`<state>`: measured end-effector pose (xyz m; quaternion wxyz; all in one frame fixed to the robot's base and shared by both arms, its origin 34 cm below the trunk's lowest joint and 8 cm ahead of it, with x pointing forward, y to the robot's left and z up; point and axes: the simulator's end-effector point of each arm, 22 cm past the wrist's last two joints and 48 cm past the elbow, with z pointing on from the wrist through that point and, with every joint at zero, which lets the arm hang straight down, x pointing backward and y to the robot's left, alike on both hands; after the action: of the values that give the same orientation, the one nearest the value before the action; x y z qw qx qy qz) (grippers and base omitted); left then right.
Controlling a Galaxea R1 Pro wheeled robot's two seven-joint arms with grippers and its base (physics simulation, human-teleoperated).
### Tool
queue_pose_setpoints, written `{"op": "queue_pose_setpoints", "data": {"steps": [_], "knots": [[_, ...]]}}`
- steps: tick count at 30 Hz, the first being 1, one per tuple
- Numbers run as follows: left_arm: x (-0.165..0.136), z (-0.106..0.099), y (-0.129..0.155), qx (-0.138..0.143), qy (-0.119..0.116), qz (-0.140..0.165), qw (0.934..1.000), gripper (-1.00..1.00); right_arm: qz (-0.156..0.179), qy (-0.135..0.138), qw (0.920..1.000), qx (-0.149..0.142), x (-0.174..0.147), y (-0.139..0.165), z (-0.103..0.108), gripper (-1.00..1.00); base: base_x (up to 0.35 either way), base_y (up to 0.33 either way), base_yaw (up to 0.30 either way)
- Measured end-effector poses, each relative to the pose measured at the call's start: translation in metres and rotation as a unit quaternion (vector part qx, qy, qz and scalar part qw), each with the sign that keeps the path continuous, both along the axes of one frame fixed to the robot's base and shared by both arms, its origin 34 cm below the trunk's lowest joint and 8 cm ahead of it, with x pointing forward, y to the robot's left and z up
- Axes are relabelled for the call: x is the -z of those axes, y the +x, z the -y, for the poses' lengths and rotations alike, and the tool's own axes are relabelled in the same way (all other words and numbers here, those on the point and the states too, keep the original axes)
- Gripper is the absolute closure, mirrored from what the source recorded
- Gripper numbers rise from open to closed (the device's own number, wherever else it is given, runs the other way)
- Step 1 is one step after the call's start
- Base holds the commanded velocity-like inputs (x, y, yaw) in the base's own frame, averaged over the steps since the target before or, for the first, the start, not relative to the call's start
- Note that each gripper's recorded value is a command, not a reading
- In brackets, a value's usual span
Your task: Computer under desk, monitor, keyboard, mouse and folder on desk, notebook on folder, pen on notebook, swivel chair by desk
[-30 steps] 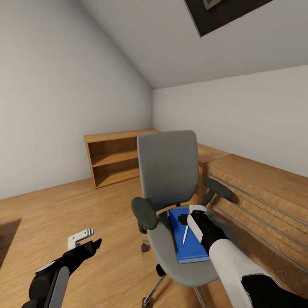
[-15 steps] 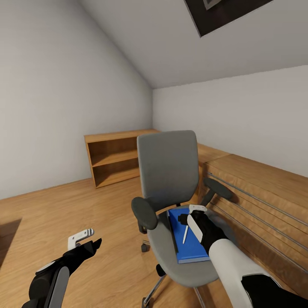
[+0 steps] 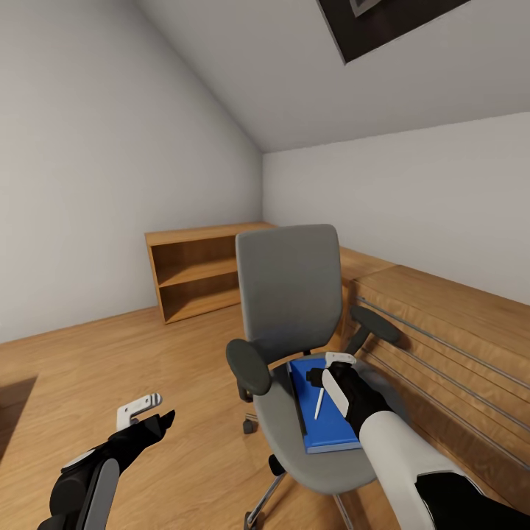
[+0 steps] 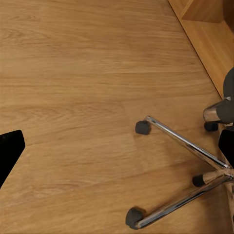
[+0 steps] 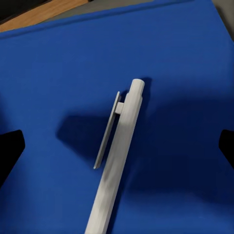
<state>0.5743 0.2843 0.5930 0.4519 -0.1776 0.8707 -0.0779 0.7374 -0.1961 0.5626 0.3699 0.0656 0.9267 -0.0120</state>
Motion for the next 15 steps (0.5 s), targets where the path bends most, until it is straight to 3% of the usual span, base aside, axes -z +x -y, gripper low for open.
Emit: {"op": "queue_pose_setpoints", "data": {"steps": [15], "knots": [[-0.0001,-0.0001,0.0000,0.000,0.000,0.000,1.0000,-1.00,0.000,0.000,1.0000,0.000,0.0000,0.0000,-0.0003,-1.00,0.000,0.000,0.000]]}}
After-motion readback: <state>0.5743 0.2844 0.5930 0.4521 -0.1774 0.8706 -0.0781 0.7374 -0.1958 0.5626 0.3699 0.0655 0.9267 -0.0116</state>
